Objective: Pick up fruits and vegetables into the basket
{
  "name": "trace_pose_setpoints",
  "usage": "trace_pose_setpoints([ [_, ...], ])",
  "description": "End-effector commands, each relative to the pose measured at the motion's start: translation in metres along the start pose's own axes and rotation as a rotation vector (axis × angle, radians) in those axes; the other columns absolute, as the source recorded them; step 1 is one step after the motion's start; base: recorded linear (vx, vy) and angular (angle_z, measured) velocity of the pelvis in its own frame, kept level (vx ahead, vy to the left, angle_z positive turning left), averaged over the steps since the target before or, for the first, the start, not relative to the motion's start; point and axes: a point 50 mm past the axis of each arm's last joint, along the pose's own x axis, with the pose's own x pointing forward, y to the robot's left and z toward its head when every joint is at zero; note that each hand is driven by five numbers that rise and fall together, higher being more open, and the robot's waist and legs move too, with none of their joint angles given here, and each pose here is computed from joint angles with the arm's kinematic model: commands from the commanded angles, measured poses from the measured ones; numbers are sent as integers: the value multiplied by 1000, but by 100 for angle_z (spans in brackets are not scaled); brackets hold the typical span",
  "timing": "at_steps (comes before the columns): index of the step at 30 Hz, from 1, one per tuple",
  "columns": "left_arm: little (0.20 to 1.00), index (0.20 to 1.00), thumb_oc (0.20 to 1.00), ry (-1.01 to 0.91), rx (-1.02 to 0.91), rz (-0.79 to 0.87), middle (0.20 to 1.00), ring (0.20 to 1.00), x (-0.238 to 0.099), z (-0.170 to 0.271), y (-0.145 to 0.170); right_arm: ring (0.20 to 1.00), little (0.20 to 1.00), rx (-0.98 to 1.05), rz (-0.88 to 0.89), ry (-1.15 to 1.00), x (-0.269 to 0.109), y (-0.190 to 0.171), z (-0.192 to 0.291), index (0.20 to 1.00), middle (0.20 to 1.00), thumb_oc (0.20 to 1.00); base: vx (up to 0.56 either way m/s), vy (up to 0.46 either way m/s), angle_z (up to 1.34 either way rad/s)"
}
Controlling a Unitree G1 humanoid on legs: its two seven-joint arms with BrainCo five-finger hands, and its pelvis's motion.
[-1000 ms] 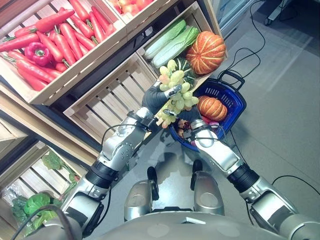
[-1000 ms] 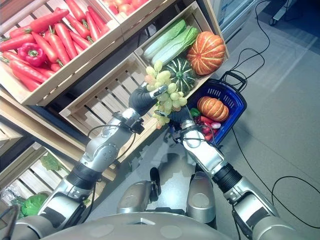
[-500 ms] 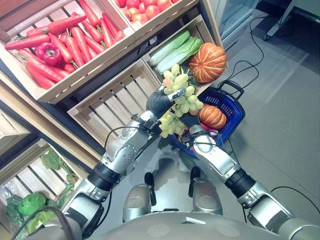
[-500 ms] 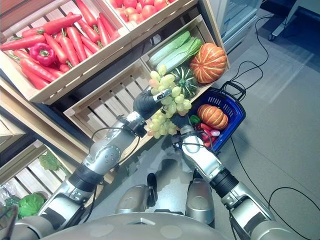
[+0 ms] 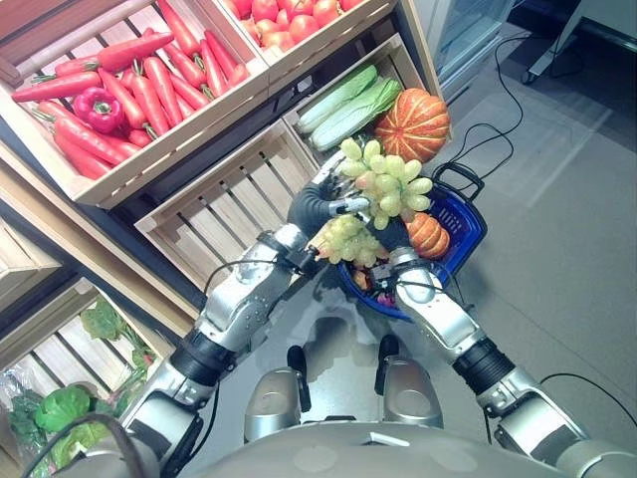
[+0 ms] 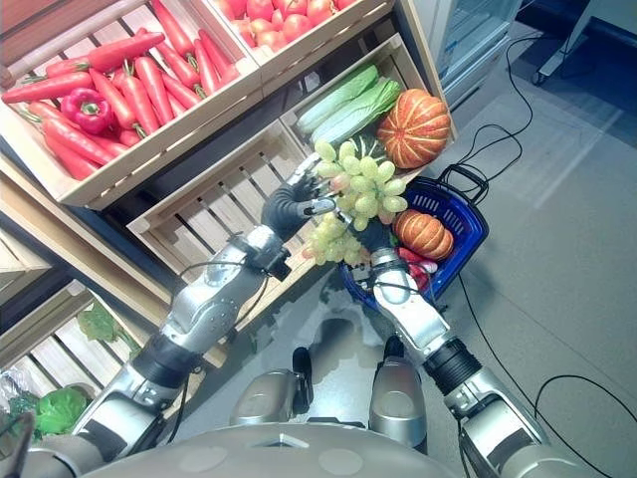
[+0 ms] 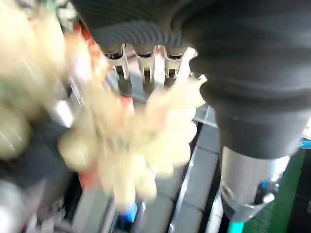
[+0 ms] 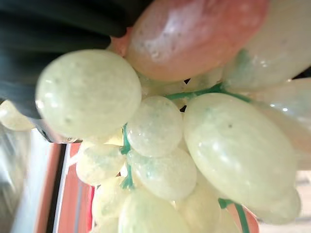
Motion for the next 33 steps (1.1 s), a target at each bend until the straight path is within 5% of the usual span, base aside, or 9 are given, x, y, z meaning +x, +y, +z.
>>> trace_pose_setpoints([
  [1,1000,1000,1000,-177,103,49,1000,1000,-20,34,12,200,200,61,-53,-265,1,-23,48,200,200,200,-33,-43,0],
  [11,1000,1000,1000,98,68,209,1000,1000,-68,-5,61,200,200,-40,-258,-247,-6,-92,42,200,200,200,-89,-45,5],
  [23,1000,1000,1000,488,110,295,1000,1000,-115,-79,89,200,200,-49,-423,-71,32,-168,45,200,200,200,-146,-41,8],
  [33,1000,1000,1000,515,229,330,1000,1000,-143,-99,93,200,200,-21,-484,86,52,-207,48,200,200,200,-30,20,7],
])
